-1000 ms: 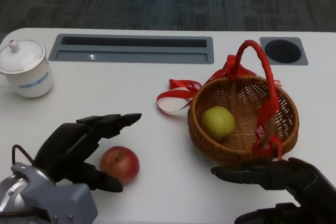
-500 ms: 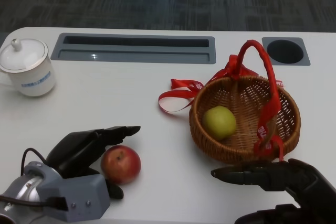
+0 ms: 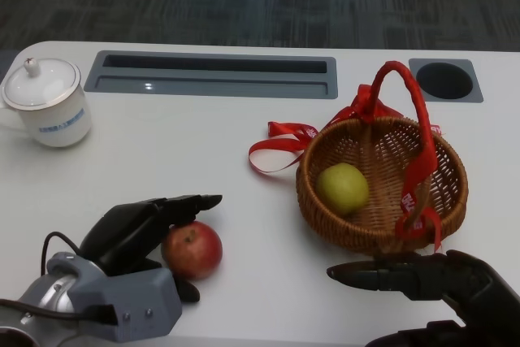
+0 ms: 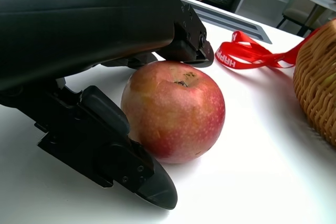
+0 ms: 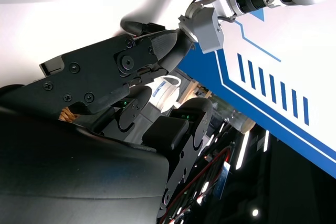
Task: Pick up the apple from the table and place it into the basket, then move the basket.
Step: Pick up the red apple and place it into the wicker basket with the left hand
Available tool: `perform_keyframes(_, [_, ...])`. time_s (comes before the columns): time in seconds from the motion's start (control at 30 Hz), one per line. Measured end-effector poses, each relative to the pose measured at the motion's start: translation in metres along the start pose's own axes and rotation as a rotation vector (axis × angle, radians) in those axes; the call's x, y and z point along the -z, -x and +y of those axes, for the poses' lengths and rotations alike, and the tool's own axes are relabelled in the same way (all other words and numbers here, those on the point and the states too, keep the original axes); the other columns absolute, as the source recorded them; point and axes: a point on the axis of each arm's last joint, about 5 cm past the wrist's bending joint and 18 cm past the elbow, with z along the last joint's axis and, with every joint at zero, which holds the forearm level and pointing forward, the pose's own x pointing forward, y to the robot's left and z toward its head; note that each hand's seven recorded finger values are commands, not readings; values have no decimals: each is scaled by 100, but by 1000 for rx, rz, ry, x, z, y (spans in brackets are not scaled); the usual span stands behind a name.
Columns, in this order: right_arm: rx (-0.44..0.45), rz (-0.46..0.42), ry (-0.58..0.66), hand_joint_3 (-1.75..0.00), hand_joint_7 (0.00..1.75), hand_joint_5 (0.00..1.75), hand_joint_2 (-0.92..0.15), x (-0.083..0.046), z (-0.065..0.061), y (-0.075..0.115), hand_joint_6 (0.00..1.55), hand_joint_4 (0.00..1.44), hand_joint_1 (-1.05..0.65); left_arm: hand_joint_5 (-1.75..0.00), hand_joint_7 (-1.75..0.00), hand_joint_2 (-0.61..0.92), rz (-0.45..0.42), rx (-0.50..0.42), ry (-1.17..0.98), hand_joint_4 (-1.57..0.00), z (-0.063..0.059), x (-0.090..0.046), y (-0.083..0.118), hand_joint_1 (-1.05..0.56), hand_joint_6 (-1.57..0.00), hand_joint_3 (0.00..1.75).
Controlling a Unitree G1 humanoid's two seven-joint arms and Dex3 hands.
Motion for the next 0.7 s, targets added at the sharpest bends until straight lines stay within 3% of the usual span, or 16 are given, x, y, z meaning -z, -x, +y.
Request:
perform_keyframes(0.2, [4, -9, 2, 0, 0, 0, -81, -1, 0, -1, 78, 84, -24, -9, -7, 72, 30, -46, -6, -112, 4, -3, -9, -18, -98, 1])
perform_keyframes(0.3, [5, -9, 2, 0, 0, 0, -81, -1, 0, -1, 78, 84, -24, -8, -6, 75, 36, -98, 11, -126, 3, -4, -11, -15, -110, 1])
perform_keyframes(0.47, [5, -9, 1, 0, 0, 0, -81, -1, 1, -1, 78, 84, -24, -5, -3, 78, 43, -140, 102, -132, 5, -4, -10, -18, -114, 1])
perform_keyframes(0.7, [3, -9, 0, 0, 0, 0, -82, -1, 0, -1, 78, 85, -24, -3, -1, 79, 10, -121, 280, -131, 7, -2, -2, -15, -114, 0])
